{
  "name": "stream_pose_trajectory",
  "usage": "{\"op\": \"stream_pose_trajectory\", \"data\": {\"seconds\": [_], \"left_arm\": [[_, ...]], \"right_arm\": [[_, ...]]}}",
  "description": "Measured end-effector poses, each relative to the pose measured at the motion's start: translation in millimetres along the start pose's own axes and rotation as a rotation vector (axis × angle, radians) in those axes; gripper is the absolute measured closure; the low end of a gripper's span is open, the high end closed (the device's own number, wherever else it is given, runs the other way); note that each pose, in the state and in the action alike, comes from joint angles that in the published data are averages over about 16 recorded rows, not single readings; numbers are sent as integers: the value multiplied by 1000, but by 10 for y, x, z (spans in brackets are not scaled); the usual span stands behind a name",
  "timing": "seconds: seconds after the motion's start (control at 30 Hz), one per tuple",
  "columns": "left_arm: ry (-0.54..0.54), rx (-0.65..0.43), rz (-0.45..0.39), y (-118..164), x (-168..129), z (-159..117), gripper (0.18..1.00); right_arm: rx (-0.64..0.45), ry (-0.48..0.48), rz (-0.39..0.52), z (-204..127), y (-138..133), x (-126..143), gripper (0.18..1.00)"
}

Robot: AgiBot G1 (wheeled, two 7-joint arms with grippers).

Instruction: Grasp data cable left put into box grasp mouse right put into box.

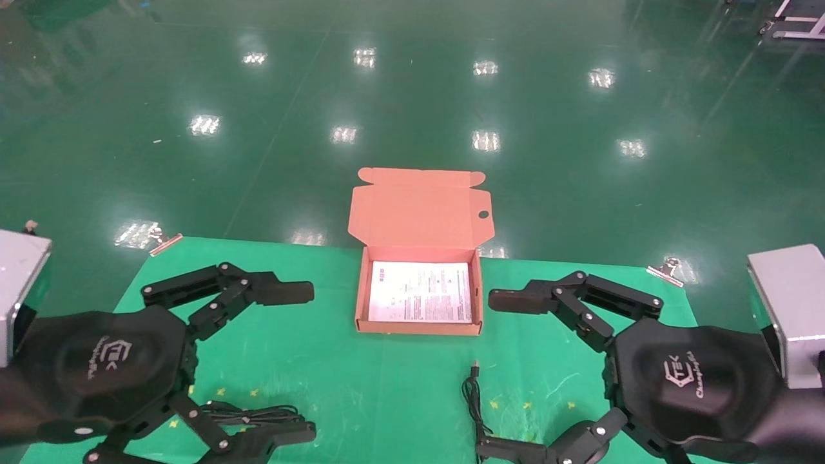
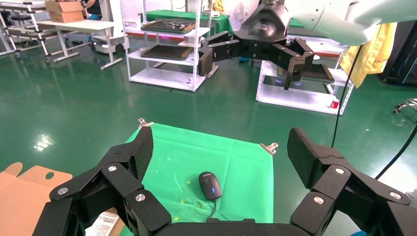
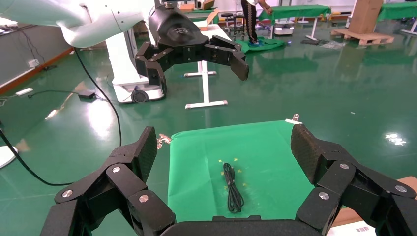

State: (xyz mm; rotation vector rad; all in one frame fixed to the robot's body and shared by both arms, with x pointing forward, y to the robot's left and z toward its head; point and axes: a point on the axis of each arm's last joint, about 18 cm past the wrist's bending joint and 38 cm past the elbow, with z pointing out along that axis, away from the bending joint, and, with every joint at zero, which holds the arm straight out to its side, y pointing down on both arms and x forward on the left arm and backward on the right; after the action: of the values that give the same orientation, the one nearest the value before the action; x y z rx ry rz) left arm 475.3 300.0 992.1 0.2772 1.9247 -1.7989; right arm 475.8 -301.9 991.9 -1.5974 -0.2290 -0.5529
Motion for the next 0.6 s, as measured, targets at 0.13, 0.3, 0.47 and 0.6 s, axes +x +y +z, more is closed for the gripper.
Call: {"op": "stream_pose_trajectory", "data": {"seconds": [0.13, 0.3, 0.47, 0.6], "left_arm": [[0, 0, 0, 0, 0, 0, 184], [0, 0, 0, 0, 0, 0, 184], [-1, -1, 0, 3, -3, 1, 184], [-4, -5, 3, 3, -9, 0, 184]], "right_arm": [[0, 0, 0, 0, 0, 0, 178], [0, 0, 0, 0, 0, 0, 178], [-1, 0, 0, -1, 1, 0, 178], [-15, 0, -6, 3, 12, 0, 178]]}}
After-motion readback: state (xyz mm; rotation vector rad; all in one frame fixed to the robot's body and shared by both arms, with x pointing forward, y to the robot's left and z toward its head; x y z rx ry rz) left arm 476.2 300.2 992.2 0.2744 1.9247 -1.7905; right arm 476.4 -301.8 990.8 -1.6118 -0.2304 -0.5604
